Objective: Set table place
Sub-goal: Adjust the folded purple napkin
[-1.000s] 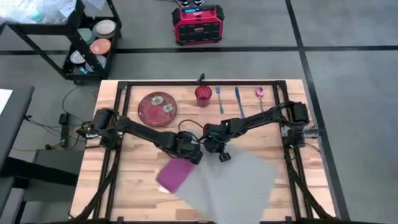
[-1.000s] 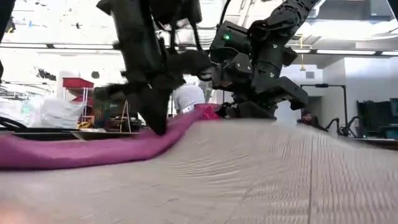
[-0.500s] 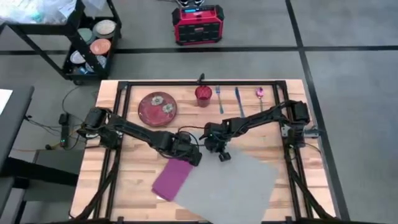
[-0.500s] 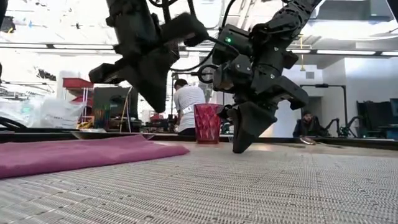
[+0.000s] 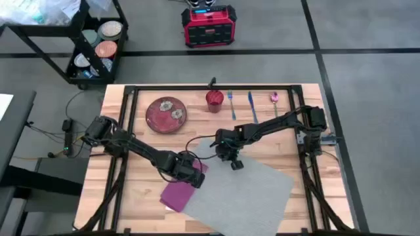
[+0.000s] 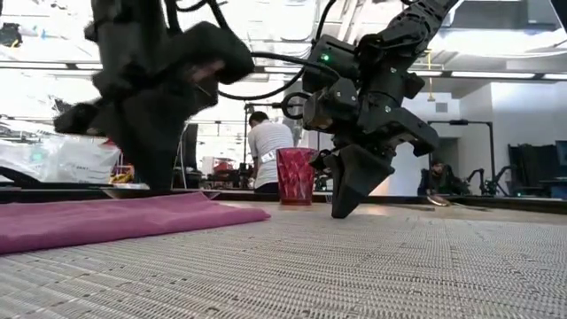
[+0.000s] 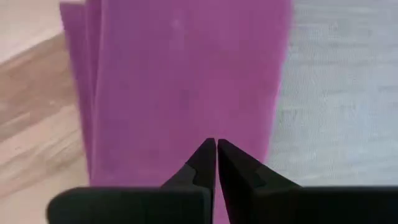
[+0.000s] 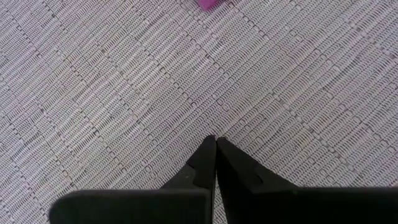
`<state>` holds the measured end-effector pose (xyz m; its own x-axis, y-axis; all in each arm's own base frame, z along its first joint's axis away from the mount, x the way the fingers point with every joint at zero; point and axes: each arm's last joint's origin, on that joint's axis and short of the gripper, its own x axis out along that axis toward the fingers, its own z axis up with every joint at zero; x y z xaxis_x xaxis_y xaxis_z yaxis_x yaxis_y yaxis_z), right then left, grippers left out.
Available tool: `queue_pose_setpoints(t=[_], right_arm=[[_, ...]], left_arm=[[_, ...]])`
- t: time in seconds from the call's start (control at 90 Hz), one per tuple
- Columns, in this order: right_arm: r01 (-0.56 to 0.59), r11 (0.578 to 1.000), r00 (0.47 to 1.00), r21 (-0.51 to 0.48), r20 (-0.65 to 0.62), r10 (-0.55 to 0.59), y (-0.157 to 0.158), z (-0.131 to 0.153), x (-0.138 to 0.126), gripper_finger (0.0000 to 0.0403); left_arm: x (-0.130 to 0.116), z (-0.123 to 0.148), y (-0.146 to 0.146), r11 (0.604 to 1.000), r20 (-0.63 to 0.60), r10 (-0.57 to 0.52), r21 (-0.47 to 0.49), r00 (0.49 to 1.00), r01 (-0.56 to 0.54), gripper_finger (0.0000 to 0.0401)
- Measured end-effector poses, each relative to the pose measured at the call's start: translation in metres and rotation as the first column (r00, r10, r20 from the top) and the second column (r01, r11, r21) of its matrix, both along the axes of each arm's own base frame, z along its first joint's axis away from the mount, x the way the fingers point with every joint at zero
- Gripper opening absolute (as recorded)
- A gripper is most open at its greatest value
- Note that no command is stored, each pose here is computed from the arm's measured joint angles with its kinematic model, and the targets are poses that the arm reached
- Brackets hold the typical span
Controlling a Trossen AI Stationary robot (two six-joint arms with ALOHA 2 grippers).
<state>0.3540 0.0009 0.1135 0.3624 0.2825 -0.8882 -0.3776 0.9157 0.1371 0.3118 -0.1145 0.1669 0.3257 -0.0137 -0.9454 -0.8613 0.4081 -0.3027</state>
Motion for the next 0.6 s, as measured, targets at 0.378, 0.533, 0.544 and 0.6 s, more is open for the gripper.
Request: queue_pose_setpoints(t=[0.378,0.533,0.544,0.6], right_arm=[[-0.016,1.0,1.0,-0.006,0.003,0.016,0.0,0.0,0.0,0.0],[-0.017,1.0,1.0,-0.006,0.005,0.017,0.0,0.0,0.0,0.0],[-0.018,1.0,1.0,-0.007,0.005,0.018,0.0,0.0,0.0,0.0],[-0.02,1.0,1.0,-0.008,0.007,0.02,0.0,0.0,0.0,0.0]], left_arm=[[-0.001,-0.027,0.022,0.993,0.104,0.106,-0.055,0.989,-0.101,0.0],[0.009,-0.026,0.042,0.988,0.161,0.154,-0.05,0.975,-0.148,0.0],[0.01,-0.026,0.044,0.987,0.167,0.158,-0.05,0.973,-0.152,0.0],[0.015,-0.024,0.052,0.985,0.203,0.172,-0.054,0.964,-0.164,0.0]])
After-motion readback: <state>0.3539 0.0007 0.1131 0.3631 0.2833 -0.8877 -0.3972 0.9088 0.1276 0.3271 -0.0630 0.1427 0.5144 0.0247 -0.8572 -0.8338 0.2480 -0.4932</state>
